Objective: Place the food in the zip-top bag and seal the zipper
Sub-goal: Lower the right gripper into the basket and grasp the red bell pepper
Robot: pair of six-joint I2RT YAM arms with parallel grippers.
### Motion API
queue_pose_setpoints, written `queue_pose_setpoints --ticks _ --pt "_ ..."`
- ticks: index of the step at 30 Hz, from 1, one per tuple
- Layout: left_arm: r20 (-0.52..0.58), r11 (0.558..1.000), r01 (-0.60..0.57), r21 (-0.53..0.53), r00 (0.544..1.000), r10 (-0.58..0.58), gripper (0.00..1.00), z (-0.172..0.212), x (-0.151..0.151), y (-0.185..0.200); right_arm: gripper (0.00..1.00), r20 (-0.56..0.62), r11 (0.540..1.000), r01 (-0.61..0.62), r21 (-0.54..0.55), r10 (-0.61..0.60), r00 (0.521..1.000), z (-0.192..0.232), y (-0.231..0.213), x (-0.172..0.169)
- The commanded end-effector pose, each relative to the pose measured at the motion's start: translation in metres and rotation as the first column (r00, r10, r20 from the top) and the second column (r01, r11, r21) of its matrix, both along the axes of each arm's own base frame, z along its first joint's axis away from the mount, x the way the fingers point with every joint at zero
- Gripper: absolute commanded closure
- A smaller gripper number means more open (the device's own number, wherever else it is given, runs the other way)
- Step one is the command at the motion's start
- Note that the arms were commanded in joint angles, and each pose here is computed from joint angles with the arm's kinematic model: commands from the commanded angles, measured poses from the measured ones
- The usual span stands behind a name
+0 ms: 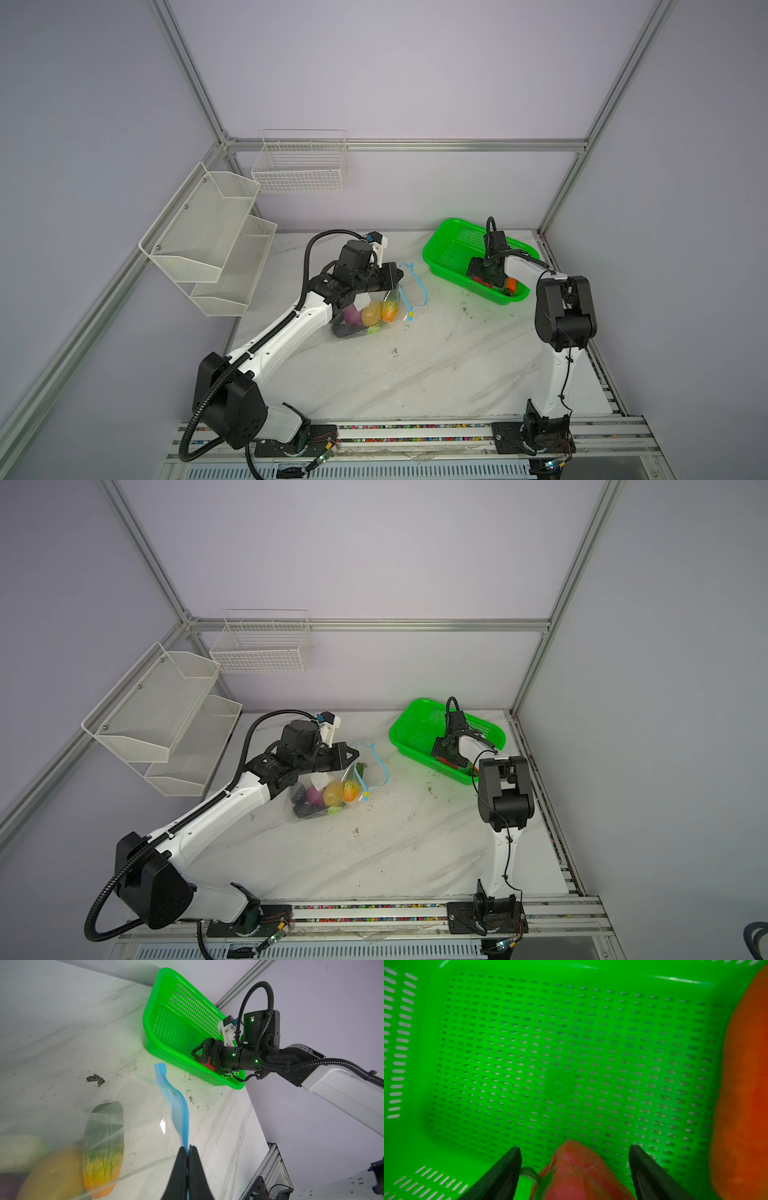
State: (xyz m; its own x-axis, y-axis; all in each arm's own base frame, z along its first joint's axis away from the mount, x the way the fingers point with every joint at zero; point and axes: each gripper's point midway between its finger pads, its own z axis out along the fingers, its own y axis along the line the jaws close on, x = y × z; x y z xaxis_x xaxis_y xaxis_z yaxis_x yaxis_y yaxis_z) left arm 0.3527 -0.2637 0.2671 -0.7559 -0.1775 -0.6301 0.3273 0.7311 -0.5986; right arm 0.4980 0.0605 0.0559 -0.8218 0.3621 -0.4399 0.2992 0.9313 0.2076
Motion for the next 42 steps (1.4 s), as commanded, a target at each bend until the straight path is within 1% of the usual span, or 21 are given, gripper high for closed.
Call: queue_pose_setpoints --ticks 1,3,4,5,6,8,12,19,24,26,33,42 --pt "0.027 1.0 0.003 -0.017 1.0 -0.002 1.0 0.003 -0.002 -0.001 0.17 -0.018 0.999 -0.009 0.042 0.01 1.0 -0.01 0.007 0.003" --pt "0.027 1.0 0.002 -0.017 1.0 -0.001 1.0 0.003 -0.002 -0.001 0.15 -0.03 0.998 -0.015 0.055 0.017 0.999 -0.014 0.01 0.003" --pt "0.027 1.0 0.004 -0.016 1.0 -0.003 1.0 0.003 -0.002 -0.001 0.12 -0.042 0.998 -0.014 0.054 0.017 0.999 -0.016 0.01 0.002" --pt "0.002 1.0 0.002 0.0 1.0 -0.002 1.0 -0.01 0.003 -0.003 0.09 -0.06 0.998 -0.016 0.052 0.019 0.998 -0.018 0.01 0.001" --pt "0.001 1.0 0.003 0.001 1.0 -0.003 1.0 -0.01 0.003 -0.004 0.08 -0.082 0.999 -0.012 0.044 0.015 0.997 -0.021 0.008 -0.002" --pt "-0.001 1.0 0.005 0.002 1.0 -0.005 1.0 -0.011 0.002 -0.004 0.06 -0.1 0.999 -0.004 0.033 0.008 0.995 -0.021 0.005 -0.007" --pt "-0.005 1.0 0.004 0.004 1.0 -0.004 1.0 -0.012 0.003 -0.003 0.06 -0.09 1.0 -0.012 0.023 0.014 0.996 -0.017 0.004 -0.013" --pt "-0.016 1.0 0.005 0.005 1.0 -0.005 1.0 -0.016 0.004 -0.005 0.14 -0.101 0.999 -0.032 0.04 0.036 0.994 -0.025 0.007 -0.014" --pt "-0.011 1.0 -0.001 0.008 1.0 0.001 1.0 -0.015 0.006 -0.004 0.17 -0.086 0.998 -0.045 0.052 0.05 0.995 -0.019 0.01 -0.013" --pt "-0.014 1.0 0.0 0.009 1.0 0.0 1.0 -0.016 0.007 -0.005 0.21 -0.073 0.997 -0.052 0.062 0.057 0.996 -0.015 0.012 -0.011" --pt "-0.017 1.0 -0.003 0.014 1.0 0.003 1.0 -0.017 0.007 -0.004 0.23 -0.058 0.996 -0.048 0.071 0.052 0.997 -0.01 0.013 -0.005" --pt "-0.011 1.0 -0.015 0.025 1.0 0.015 1.0 -0.015 0.008 -0.001 0.29 -0.022 0.995 -0.05 0.082 0.052 0.998 0.003 0.014 0.006"
